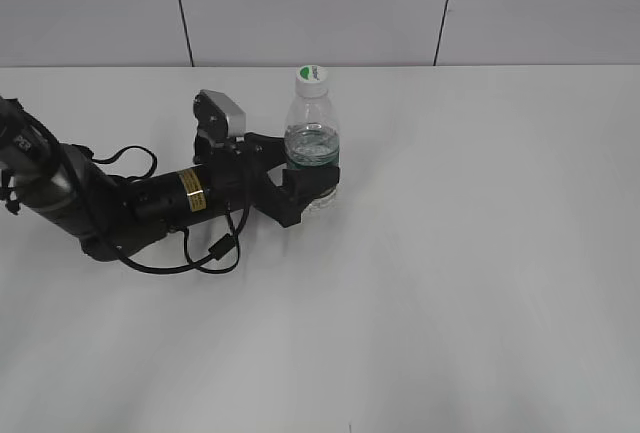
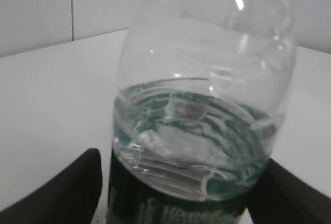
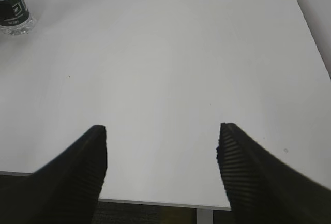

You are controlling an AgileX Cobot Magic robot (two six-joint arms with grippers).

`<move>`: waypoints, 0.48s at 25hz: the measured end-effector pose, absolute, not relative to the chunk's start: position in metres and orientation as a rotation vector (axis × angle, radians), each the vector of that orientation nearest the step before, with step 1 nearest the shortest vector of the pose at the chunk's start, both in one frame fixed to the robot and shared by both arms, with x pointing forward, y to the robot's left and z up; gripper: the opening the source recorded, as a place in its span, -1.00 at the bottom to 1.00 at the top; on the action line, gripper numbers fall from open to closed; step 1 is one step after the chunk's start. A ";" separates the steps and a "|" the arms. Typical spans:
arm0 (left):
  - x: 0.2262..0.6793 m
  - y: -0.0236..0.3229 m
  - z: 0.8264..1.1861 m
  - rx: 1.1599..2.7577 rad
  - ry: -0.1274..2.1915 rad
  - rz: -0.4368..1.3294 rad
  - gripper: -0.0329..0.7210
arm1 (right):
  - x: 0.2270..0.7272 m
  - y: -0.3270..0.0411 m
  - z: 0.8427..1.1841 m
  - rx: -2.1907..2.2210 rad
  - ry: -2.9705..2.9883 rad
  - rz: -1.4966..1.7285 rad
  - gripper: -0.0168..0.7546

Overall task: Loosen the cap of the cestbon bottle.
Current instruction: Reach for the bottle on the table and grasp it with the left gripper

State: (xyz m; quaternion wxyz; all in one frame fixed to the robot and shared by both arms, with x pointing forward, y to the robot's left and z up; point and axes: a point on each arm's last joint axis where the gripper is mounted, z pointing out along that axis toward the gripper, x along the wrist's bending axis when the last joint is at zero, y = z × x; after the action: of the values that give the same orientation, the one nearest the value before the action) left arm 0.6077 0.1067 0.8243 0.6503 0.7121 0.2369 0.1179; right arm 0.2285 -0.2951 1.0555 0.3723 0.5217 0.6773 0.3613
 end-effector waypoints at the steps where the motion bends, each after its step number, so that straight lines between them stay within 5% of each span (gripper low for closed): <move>1: 0.609 0.105 0.825 1.614 0.538 0.264 0.42 | 0.228 -0.295 1.055 1.337 1.736 0.926 0.38; 12: 0.619 0.092 0.826 1.621 0.547 0.260 0.42 | 0.228 -0.295 1.055 1.337 1.736 0.926 0.38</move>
State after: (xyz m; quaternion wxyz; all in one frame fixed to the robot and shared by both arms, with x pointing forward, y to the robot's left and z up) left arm 0.6190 0.0924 0.8263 0.6483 0.7132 0.2408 0.1142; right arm 0.2285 -0.2951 1.0555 0.3723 0.5217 0.6773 0.3613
